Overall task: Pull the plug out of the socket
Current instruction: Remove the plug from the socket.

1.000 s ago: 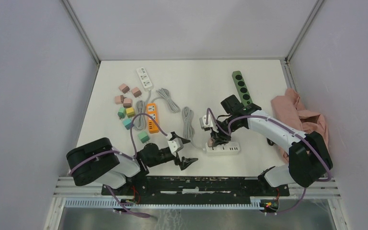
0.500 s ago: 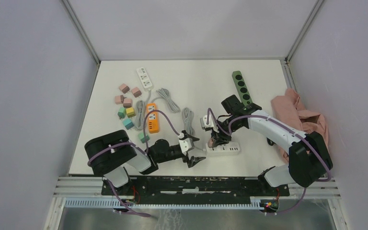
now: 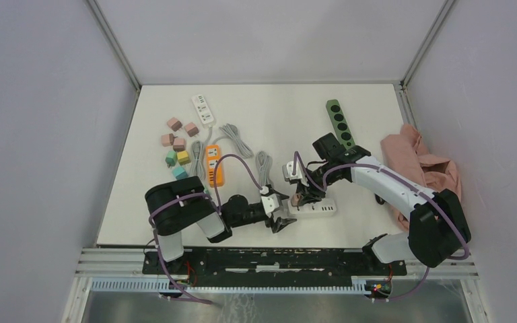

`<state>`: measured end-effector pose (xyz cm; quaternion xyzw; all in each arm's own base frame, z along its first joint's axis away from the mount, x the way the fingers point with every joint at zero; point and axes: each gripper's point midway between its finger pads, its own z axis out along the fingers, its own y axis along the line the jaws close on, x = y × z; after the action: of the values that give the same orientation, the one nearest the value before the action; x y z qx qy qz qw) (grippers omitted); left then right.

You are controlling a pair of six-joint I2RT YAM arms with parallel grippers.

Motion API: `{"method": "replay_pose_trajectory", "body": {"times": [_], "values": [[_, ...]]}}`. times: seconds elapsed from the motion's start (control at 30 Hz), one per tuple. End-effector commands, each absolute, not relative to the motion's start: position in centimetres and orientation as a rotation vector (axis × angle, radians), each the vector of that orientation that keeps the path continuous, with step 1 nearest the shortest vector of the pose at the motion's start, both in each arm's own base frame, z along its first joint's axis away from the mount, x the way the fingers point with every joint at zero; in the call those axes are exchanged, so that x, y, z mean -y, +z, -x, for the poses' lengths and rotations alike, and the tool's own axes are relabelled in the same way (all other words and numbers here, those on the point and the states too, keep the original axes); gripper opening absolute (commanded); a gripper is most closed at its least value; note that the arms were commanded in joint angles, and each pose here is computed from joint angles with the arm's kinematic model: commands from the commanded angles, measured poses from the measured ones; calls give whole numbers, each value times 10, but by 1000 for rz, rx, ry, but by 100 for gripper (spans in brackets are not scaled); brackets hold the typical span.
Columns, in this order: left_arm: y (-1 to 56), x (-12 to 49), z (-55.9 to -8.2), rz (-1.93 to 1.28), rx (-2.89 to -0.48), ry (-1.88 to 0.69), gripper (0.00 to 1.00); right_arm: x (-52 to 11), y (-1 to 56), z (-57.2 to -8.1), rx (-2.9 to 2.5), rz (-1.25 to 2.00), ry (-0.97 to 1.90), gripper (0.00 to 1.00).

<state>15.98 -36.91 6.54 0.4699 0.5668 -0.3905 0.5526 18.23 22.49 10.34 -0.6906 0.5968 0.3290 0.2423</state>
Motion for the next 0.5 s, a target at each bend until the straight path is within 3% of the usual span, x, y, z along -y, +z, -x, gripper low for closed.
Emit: {"method": "replay_pose_trajectory", "body": {"times": [0.0, 0.1, 0.2, 0.3, 0.37, 0.47], "values": [[93, 385, -164, -1043, -1253, -964, 82, -237, 122, -180, -1511, 1859, 957, 0], [92, 388, -165, -1040, -1257, -976, 79, -238, 121, -180, -1508, 1862, 963, 0], [91, 389, -163, -1034, -1260, -994, 68, -237, 120, -180, -1510, 1863, 960, 0], [91, 388, -163, -1023, -1268, -1001, 33, -237, 119, -180, -1510, 1869, 953, 0], [90, 388, -163, -1018, -1275, -1000, 16, -236, 118, -179, -1510, 1877, 953, 0], [85, 386, -165, -1014, -1299, -990, 3, -237, 116, -172, -1489, 1885, 988, 0]]}}
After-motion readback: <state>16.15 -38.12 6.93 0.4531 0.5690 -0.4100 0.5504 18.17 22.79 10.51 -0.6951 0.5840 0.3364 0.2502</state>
